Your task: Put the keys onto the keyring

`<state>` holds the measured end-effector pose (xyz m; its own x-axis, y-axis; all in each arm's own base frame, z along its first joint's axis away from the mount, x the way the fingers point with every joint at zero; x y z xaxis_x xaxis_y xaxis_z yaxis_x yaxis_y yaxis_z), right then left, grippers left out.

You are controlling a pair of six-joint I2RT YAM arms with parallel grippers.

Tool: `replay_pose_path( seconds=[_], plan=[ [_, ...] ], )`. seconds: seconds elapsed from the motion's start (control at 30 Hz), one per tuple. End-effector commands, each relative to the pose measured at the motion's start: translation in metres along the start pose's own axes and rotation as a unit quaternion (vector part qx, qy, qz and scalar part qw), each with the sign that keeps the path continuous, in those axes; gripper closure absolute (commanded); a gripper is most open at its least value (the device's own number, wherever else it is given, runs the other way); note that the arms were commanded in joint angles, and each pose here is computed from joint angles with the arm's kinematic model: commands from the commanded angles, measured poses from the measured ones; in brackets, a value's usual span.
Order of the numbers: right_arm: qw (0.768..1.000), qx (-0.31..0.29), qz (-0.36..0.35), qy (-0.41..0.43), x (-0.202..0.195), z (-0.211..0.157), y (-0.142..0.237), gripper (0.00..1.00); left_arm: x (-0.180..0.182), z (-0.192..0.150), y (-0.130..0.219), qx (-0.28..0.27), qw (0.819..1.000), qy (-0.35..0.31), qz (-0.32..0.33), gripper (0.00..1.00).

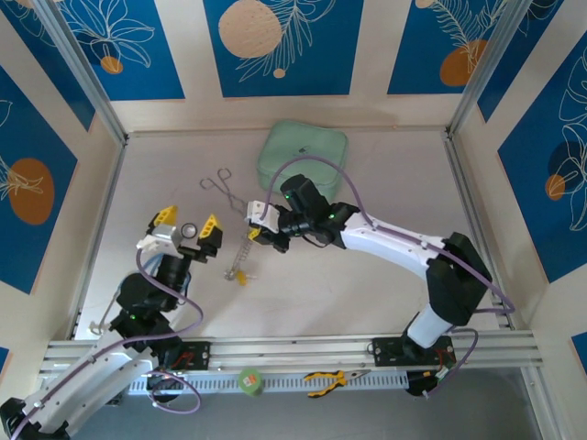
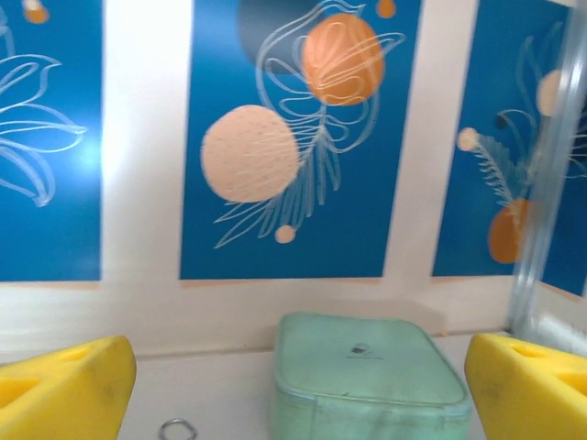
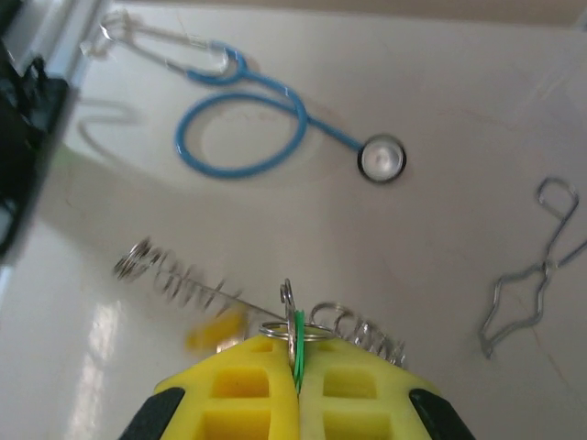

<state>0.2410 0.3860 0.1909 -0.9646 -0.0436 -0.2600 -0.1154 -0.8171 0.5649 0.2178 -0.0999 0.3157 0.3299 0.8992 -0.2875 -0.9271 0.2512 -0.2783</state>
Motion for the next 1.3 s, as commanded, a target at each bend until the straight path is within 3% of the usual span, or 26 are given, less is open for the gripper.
replay_pose_path(
  seconds=[0.0,0.23,0.37,0.43,0.5,0.6,0.77,0.83,0.93,1.03,1.17,1.27],
  plan=[
    [0.997,0.081,0.013,0.016,0.016,-0.041,-0.011,1.00,0.017,-0.006,0.000,0.017,0.998,-0.005,0.056,0.08],
    [0.968,0.235,0.091,-0.008,0.084,-0.120,0.031,1.00,0.025,-0.034,-0.009,0.061,0.994,-0.037,0.088,0.07],
    [0.936,0.327,0.129,-0.004,0.112,-0.162,0.058,0.98,0.033,-0.051,-0.015,0.083,0.988,-0.057,0.117,0.05],
    [0.913,0.382,0.143,0.004,0.122,-0.184,0.073,0.91,0.039,-0.057,-0.016,0.093,0.984,-0.062,0.136,0.03],
    [0.890,0.429,0.155,0.009,0.130,-0.202,0.091,0.78,0.043,-0.062,-0.016,0.105,0.981,-0.062,0.151,0.00],
    [0.881,0.448,0.153,-0.002,0.130,-0.205,0.106,0.62,0.045,-0.067,-0.015,0.114,0.979,-0.067,0.156,0.00],
    [0.901,0.420,0.104,-0.044,0.110,-0.187,0.121,0.55,0.055,-0.078,-0.013,0.145,0.968,-0.095,0.182,0.00],
    [0.925,0.371,0.020,-0.076,0.075,-0.168,0.119,0.55,0.064,-0.083,-0.011,0.156,0.960,-0.114,0.205,0.00],
    [0.947,0.234,-0.146,-0.166,0.004,-0.134,0.127,0.55,0.082,-0.090,-0.008,0.158,0.949,-0.138,0.237,0.00],
    [0.915,0.121,-0.295,-0.248,-0.045,-0.145,0.155,0.55,0.105,-0.100,-0.008,0.162,0.937,-0.156,0.267,0.00],
    [0.851,0.084,-0.434,-0.282,-0.068,-0.204,0.190,0.55,0.131,-0.106,-0.013,0.154,0.923,-0.196,0.293,0.00],
    [0.826,0.050,-0.482,-0.288,-0.070,-0.237,0.203,0.55,0.141,-0.118,-0.019,0.172,0.916,-0.226,0.282,0.00]
  ],
)
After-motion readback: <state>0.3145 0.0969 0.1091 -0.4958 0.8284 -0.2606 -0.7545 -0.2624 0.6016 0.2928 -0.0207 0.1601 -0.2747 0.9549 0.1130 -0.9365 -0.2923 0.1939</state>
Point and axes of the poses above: each hand's point on the last joint's axis, 136 mm out from that joint toward the fingers, its own y axis back along the fingers, its own x axis along the line the jaws close on, z = x × y, the point moved 1 cm from there along y, back along the fingers, and after that the axes turned 10 degrees about y, right-handed, at the moved point
